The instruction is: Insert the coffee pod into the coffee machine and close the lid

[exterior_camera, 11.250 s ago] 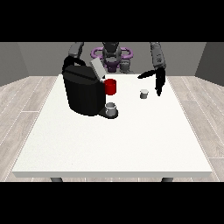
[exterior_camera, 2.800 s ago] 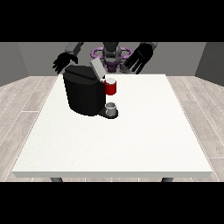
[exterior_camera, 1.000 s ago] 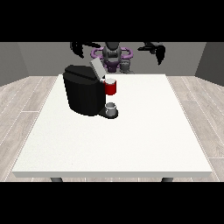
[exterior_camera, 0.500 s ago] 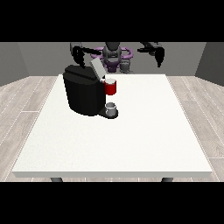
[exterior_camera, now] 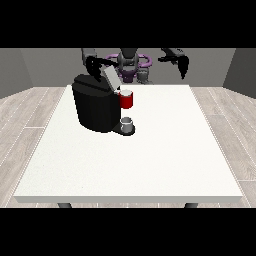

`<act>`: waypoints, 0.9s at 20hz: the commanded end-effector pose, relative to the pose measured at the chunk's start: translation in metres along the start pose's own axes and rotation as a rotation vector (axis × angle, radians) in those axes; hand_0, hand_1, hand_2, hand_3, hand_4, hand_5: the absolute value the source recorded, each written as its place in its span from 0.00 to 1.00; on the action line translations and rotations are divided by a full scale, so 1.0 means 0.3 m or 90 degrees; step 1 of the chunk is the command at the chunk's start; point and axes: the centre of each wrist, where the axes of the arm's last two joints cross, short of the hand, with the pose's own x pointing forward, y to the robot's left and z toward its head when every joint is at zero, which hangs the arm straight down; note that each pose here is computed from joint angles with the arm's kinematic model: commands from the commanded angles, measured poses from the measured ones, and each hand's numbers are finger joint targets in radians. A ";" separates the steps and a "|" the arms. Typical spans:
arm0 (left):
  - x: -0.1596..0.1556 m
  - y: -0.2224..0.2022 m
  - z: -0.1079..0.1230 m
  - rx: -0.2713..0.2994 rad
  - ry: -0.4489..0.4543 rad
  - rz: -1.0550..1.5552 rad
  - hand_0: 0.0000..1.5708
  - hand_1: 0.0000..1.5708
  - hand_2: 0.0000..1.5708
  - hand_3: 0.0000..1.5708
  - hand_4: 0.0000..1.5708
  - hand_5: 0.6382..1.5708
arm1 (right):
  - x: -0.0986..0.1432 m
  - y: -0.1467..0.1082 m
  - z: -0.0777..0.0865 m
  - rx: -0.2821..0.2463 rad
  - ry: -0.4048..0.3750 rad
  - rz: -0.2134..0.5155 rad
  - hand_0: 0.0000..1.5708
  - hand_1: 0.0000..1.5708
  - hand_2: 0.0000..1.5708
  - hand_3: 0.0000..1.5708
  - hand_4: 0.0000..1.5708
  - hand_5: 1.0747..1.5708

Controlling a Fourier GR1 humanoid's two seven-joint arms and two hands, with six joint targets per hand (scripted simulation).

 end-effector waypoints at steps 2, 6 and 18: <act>0.020 0.026 0.028 -0.012 -0.019 0.006 0.00 0.00 0.00 0.00 0.00 1.00 | -0.002 0.024 -0.041 -0.006 0.018 0.006 0.00 0.00 0.00 0.00 0.00 1.00; 0.036 0.018 -0.001 0.024 -0.024 0.010 0.00 0.00 0.00 0.00 0.00 1.00 | 0.073 0.089 -0.091 0.016 0.011 0.014 0.00 0.00 0.00 0.00 0.00 1.00; 0.043 0.091 0.007 0.023 -0.044 -0.014 0.00 0.00 0.00 0.00 0.00 1.00 | 0.107 0.063 -0.136 0.054 -0.054 0.035 0.00 0.00 0.00 0.00 0.05 1.00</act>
